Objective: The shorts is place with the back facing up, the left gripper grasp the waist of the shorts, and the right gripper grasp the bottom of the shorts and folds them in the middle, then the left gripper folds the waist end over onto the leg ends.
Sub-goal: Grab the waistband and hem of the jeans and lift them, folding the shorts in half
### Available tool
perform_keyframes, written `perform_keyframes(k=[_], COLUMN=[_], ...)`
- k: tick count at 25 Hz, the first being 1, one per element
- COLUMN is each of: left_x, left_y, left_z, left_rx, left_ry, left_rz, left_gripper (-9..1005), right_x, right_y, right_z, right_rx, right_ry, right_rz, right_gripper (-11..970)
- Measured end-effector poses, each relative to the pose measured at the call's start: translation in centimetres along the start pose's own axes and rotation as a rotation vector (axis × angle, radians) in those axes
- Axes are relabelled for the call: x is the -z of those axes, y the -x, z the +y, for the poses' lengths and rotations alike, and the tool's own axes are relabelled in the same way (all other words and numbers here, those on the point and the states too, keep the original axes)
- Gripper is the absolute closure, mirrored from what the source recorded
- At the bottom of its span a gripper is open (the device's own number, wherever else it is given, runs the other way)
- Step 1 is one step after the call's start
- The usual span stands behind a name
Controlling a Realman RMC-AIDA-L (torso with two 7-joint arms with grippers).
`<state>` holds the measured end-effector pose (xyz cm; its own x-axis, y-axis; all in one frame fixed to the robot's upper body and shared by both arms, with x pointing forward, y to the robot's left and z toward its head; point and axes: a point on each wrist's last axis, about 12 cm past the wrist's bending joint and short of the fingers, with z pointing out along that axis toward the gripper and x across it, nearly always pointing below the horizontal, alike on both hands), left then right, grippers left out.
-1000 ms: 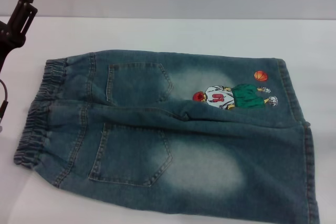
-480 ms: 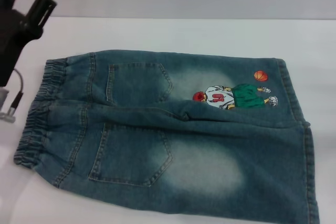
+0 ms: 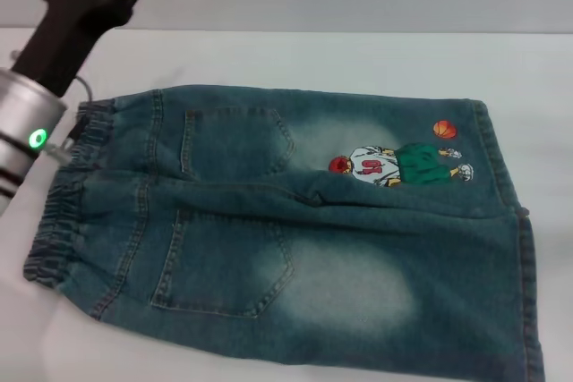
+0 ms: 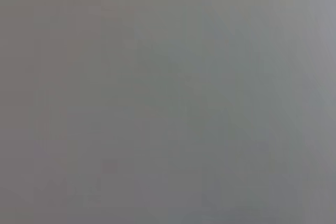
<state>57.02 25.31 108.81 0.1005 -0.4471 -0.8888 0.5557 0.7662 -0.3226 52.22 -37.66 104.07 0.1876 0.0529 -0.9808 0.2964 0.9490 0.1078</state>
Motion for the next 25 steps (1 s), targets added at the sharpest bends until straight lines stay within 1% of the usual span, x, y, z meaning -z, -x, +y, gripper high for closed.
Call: perform_keyframes(k=[4,6,9,12,17,21,25], left_x=[-2.2,-2.9,-4.1,-4.9,-6.3,-7.1,-7.7], left_y=[-0.4,-0.4,-0.1,0.5,2.5,4.1,6.0], left_z=[-0.3,-0.4,-0.4,0.0,0.8,1.0,0.9], left_rx=[0.021,0.023,0.022,0.04,0.093,0.132,0.162], left_ry=[-0.011,-0.013,-0.014,-0.021,-0.073,-0.133,-0.214], left_rz=[0.062,0.082,0.106,0.143,0.228,0.297,0.392], left_gripper=[175,183,195,199,199,200,200], right_x=[0.0,0.1,0.2,0.3,0.4,0.4,0.4], right_y=[0.0,0.0,0.0,-0.1,-0.1,-0.1,-0.1], right_z=[-0.1,-0.1,-0.2,-0.4,-0.5,-0.5,-0.5], right_rx=[0.001,0.001,0.003,0.004,0.005,0.005,0.005], right_ry=[-0.001,-0.002,-0.005,-0.008,-0.01,-0.01,-0.01], right_rz=[0.0,0.001,0.003,0.005,0.007,0.007,0.007], right_gripper=[230,230,230,230,231,231,231])
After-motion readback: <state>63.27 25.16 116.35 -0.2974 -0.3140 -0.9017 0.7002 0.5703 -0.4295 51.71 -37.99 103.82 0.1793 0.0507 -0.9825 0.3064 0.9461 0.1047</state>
